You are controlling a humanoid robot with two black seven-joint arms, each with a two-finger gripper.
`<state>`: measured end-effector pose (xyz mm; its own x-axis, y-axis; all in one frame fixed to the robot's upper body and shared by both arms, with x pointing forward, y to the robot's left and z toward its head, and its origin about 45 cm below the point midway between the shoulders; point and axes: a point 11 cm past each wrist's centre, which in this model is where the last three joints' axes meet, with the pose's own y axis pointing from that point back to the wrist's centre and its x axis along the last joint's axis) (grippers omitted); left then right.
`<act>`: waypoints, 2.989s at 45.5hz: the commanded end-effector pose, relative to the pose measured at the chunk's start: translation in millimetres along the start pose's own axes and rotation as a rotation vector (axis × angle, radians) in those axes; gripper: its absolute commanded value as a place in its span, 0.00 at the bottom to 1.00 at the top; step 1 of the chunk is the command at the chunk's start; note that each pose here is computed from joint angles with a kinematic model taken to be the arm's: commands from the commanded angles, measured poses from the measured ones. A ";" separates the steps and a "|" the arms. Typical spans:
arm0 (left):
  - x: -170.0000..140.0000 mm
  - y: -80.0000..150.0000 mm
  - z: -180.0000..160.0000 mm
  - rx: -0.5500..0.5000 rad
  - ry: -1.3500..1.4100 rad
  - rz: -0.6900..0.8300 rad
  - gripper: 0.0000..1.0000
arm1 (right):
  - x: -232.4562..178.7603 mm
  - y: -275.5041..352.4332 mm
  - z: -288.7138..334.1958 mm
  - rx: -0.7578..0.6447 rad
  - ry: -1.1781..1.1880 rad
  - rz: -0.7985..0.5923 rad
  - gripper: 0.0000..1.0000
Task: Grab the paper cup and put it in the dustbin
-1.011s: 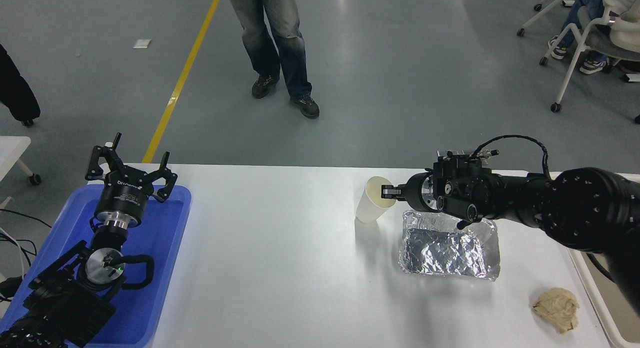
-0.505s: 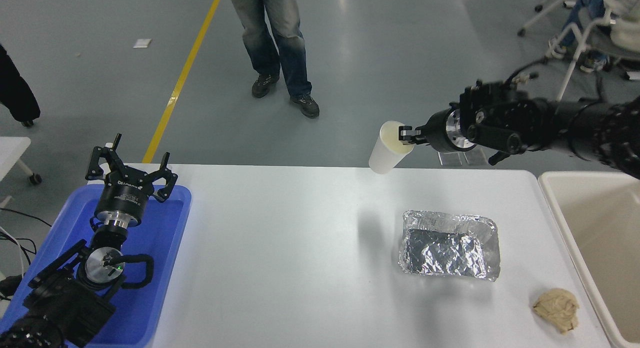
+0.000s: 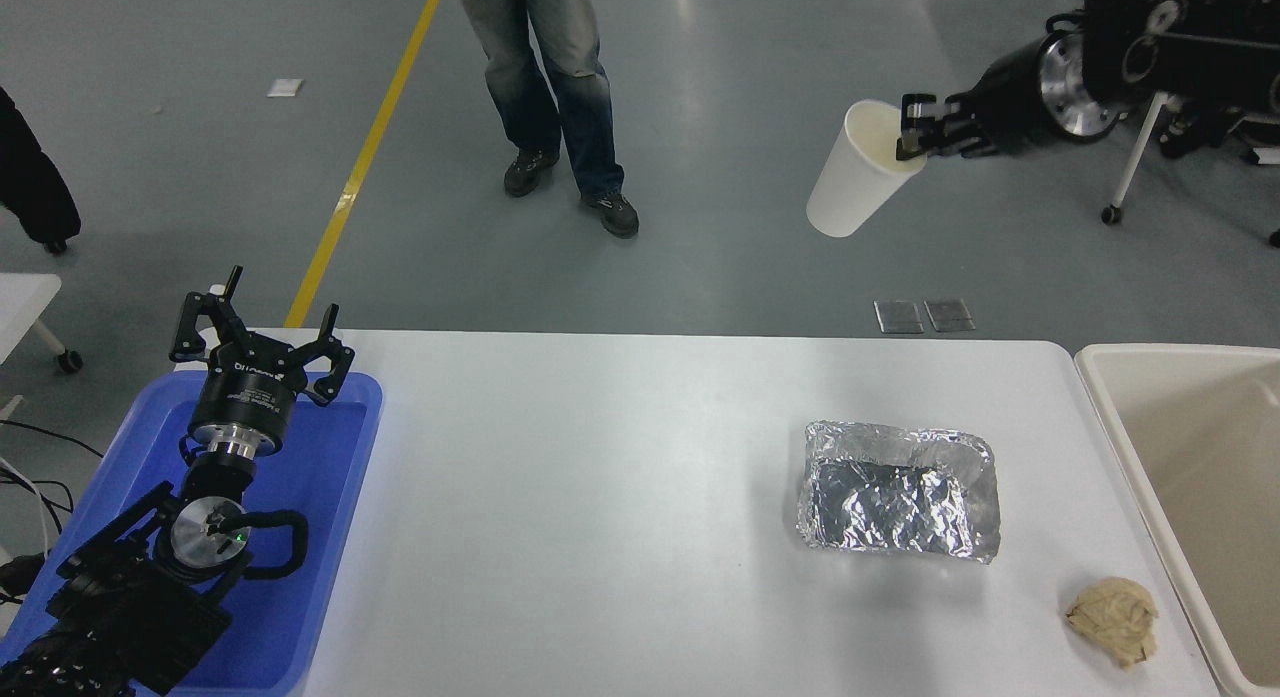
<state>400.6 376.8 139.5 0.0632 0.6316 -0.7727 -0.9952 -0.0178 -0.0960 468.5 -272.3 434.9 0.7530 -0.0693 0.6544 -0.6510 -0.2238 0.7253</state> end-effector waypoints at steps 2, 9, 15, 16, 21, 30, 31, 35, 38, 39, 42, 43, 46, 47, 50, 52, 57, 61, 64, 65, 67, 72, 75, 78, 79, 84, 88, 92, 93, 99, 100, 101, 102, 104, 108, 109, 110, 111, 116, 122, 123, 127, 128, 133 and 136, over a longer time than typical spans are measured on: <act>-0.1 0.0 -0.1 0.001 -0.001 0.000 1.00 | 17.1 34.4 -2.6 0.011 -0.008 0.015 0.00; -0.1 0.0 -0.1 0.001 -0.001 0.000 1.00 | 16.4 34.4 -0.6 0.008 -0.010 0.011 0.00; 0.0 0.0 0.0 0.000 0.000 0.000 1.00 | 12.5 30.1 3.0 -0.004 -0.002 -0.002 0.00; 0.0 0.0 0.0 0.000 0.000 0.000 1.00 | 12.0 29.1 3.9 -0.006 0.000 -0.001 0.00; 0.0 0.0 0.0 0.000 0.000 0.000 1.00 | 5.1 20.1 14.9 -0.028 -0.003 -0.014 0.00; 0.0 0.0 0.0 0.000 0.000 0.000 1.00 | -4.5 -0.7 89.8 -0.174 -0.058 0.017 0.00; 0.0 0.0 0.0 0.000 0.000 0.000 1.00 | -5.7 -2.3 101.1 -0.193 -0.071 0.023 0.00; 0.0 0.0 0.0 0.000 0.000 0.000 1.00 | -9.8 -5.4 146.7 -0.277 -0.115 0.058 0.00; 0.0 0.0 0.0 0.000 0.000 0.000 1.00 | -14.4 -4.2 182.7 -0.346 -0.147 0.092 0.00; -0.1 0.0 -0.1 0.001 -0.001 0.000 1.00 | -16.2 -3.3 193.4 -0.367 -0.154 0.102 0.00; -0.1 0.0 -0.1 0.001 -0.001 0.000 1.00 | -21.2 -2.4 219.2 -0.423 -0.170 0.133 0.00; 0.0 0.0 0.0 0.000 0.000 0.000 1.00 | -24.0 -2.9 225.8 -0.436 -0.176 0.138 0.00; 0.0 0.0 0.0 0.000 0.000 0.000 1.00 | -33.0 -3.2 246.2 -0.476 -0.194 0.159 0.00; -0.1 0.0 -0.1 0.001 -0.001 0.000 1.00 | -36.5 -3.6 252.1 -0.489 -0.197 0.163 0.00; 0.0 0.0 0.0 0.000 0.000 0.000 1.00 | -48.0 -4.1 270.1 -0.531 -0.206 0.178 0.00; 0.0 0.0 0.0 0.000 0.000 0.000 1.00 | -56.2 -3.3 282.7 -0.562 -0.209 0.191 0.00; -0.1 0.0 -0.1 0.001 -0.001 0.000 1.00 | -93.5 -5.4 319.7 -0.664 -0.187 0.217 0.00; -0.1 0.0 -0.1 0.001 -0.001 0.000 1.00 | -118.5 -9.0 336.6 -0.710 -0.181 0.229 0.00; -0.1 0.0 -0.1 0.001 -0.001 0.000 1.00 | -141.6 -11.3 349.9 -0.753 -0.182 0.233 0.00; 0.0 0.0 0.0 0.000 0.000 0.000 1.00 | -149.7 -12.1 354.2 -0.769 -0.183 0.234 0.00; 0.0 0.0 0.0 0.000 0.000 0.000 1.00 | -167.4 -13.2 363.0 -0.800 -0.184 0.237 0.00; -0.1 0.0 -0.1 0.001 -0.001 0.000 1.00 | -206.7 -14.8 379.3 -0.863 -0.206 0.253 0.00; 0.0 0.0 0.0 0.000 0.000 0.000 1.00 | -228.2 -15.3 386.2 -0.886 -0.228 0.254 0.00; 0.0 0.0 0.2 -0.002 0.000 0.000 1.00 | -248.5 -16.1 391.3 -0.897 -0.249 0.248 0.00; -0.1 0.0 -0.1 0.001 -0.001 0.000 1.00 | -255.3 -16.2 392.8 -0.902 -0.255 0.247 0.00; 0.0 0.0 0.0 0.000 0.000 0.000 1.00 | -286.3 -21.0 395.6 -0.912 -0.273 0.233 0.00; 0.0 0.0 0.0 0.000 0.000 0.000 1.00 | -306.6 -23.5 396.8 -0.920 -0.290 0.228 0.00; 0.0 0.0 0.0 0.000 0.000 0.000 1.00 | -322.9 -24.9 397.4 -0.930 -0.312 0.228 0.00; -0.1 0.0 0.1 -0.001 -0.001 0.000 1.00 | -326.8 -25.4 397.3 -0.932 -0.317 0.227 0.00; 0.0 0.0 0.0 0.000 0.000 0.000 1.00 | -343.0 -30.9 394.2 -0.932 -0.344 0.229 0.00; 0.0 0.0 0.0 0.000 0.000 0.000 1.00 | -345.5 -31.8 393.7 -0.931 -0.347 0.229 0.00; -0.1 0.0 -0.1 0.001 -0.001 0.000 1.00 | -348.0 -32.6 393.1 -0.931 -0.350 0.228 0.00; -0.1 0.0 -0.1 0.001 -0.001 0.000 1.00 | -350.5 -33.5 392.6 -0.930 -0.352 0.227 0.00; -0.5 -0.2 -0.2 0.001 0.000 -0.002 1.00 | -354.5 -35.6 391.0 -0.927 -0.356 0.222 0.00; 0.0 0.0 0.0 0.000 0.000 0.000 1.00 | -357.2 -36.5 390.4 -0.927 -0.357 0.218 0.00; -0.1 0.0 0.1 -0.001 -0.001 0.000 1.00 | -357.2 -36.5 390.4 -0.927 -0.357 0.218 0.00; 0.0 0.0 0.0 0.000 0.000 0.000 1.00 | -357.0 -36.4 390.5 -0.927 -0.356 0.219 0.00; -0.1 0.0 -0.1 0.001 -0.001 0.000 1.00 | -357.0 -36.4 390.5 -0.927 -0.356 0.219 0.00; -0.1 0.0 -0.1 0.001 -0.001 0.000 1.00 | -355.2 -36.1 390.6 -0.928 -0.369 0.239 0.00; 0.0 0.0 0.0 0.000 0.000 0.000 1.00 | -354.5 -34.9 391.4 -0.930 -0.381 0.263 0.45; 0.0 0.0 0.0 0.000 0.000 0.000 1.00 | -355.1 -34.7 391.6 -0.931 -0.382 0.263 0.51; 0.0 0.0 0.2 -0.002 0.000 0.000 1.00 | -354.8 -34.6 391.6 -0.932 -0.374 0.263 0.77; 0.0 0.0 0.0 0.000 0.000 0.000 1.00 | -354.8 -34.6 391.6 -0.932 -0.374 0.263 0.83; 0.0 0.0 0.0 0.000 0.000 0.000 1.00 | -352.0 -34.6 391.6 -0.930 -0.372 0.268 0.99; -0.5 -0.2 0.0 -0.001 0.000 -0.002 1.00 | -350.6 -35.5 390.9 -0.925 -0.375 0.266 0.99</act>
<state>400.7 376.7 139.5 0.0633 0.6316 -0.7727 -0.9952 -0.0176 -0.0959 263.2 -620.7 95.3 0.4590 -0.3389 0.8213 -0.4956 0.6696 0.5532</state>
